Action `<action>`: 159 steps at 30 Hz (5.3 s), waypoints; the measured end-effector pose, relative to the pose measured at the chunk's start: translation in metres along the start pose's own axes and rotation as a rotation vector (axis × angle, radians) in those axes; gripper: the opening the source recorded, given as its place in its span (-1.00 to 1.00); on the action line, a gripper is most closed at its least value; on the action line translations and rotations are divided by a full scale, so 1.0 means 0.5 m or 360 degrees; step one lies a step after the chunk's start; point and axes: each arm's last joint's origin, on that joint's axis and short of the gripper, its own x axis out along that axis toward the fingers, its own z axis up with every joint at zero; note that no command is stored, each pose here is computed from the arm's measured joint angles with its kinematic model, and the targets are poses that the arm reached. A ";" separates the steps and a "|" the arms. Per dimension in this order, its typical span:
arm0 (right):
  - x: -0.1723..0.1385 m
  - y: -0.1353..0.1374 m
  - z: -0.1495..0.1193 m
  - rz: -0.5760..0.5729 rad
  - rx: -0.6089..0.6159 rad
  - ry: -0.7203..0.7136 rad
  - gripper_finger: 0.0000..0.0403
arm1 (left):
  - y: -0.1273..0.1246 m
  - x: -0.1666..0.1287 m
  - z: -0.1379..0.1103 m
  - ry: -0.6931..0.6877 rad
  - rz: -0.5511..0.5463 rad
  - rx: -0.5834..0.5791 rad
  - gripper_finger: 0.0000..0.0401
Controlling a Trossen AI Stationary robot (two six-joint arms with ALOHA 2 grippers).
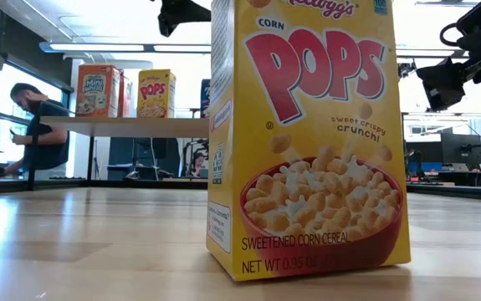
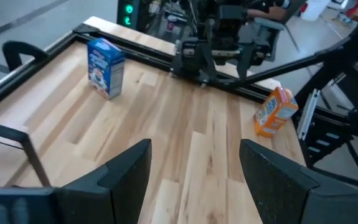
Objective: Stack cereal on shelf
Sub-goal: Put the top blue cereal box on the shelf aligned with the other blue cereal box
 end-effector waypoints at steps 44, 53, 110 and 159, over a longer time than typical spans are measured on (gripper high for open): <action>-0.072 0.028 0.179 -0.0137 -0.0178 -0.0458 0.28 | -0.014 0.031 -0.016 0.0063 -0.0021 -0.0062 0.17; -0.123 0.042 0.254 -0.0134 -0.0316 -0.0667 0.28 | -0.013 0.031 -0.017 0.0072 -0.0019 -0.0023 0.17; -0.023 0.061 0.532 -0.1675 0.0075 -0.0173 0.28 | -0.008 0.029 -0.031 0.0189 0.0004 0.0223 0.17; 0.141 -0.180 0.369 -0.2466 0.1810 0.0581 0.28 | -0.002 0.026 -0.052 0.0367 0.0048 0.0204 0.17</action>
